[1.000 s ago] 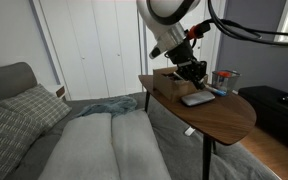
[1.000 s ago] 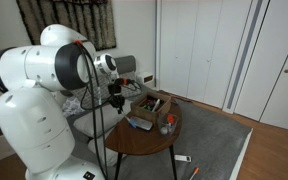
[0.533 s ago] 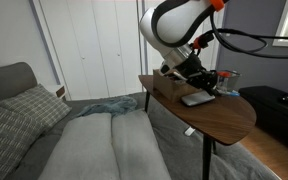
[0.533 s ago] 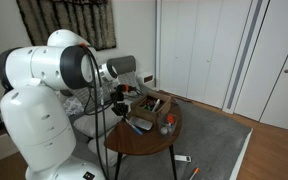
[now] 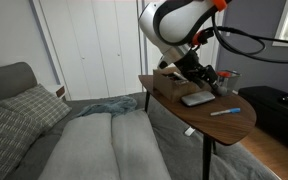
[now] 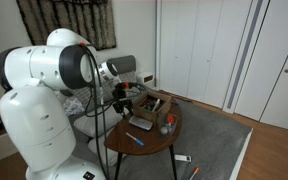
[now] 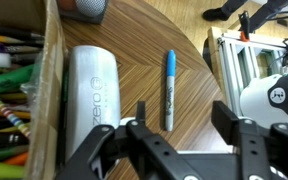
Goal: Remove the blue pen from the office pen holder
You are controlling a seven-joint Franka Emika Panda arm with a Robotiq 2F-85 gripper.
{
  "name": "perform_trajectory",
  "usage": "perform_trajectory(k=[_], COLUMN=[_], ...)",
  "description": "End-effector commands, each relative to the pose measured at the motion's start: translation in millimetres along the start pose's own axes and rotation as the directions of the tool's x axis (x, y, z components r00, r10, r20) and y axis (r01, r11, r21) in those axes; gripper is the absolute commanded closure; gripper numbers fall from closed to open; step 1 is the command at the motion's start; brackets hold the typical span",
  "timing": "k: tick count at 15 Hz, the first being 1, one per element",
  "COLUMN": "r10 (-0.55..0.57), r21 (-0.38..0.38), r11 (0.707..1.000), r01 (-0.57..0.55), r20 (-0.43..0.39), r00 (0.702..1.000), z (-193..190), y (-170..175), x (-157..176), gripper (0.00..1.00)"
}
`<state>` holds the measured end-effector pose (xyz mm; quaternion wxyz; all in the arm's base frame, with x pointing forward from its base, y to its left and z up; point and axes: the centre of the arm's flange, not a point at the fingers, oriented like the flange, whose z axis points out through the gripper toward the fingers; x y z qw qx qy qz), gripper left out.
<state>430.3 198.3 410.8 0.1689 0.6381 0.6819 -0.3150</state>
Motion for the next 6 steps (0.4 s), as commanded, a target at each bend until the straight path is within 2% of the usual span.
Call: perform_trajectory(k=[1,5,6], r10=[0.147,0.314,0.237], r21=[-0.073,-0.017,-0.035], r11=[0.985,0.945,0.969], r01=[-0.154,-0.325,-0.246], r20=[-0.097,-0.215,-0.168], r00=[0.984,0.925,0.957], z=[-56.4,-71.0,-71.1], y=[-32.0,-84.1,-53.1], x=[-33.7,-86.0,-63.1], gripper=[0.02,0.0,0.0])
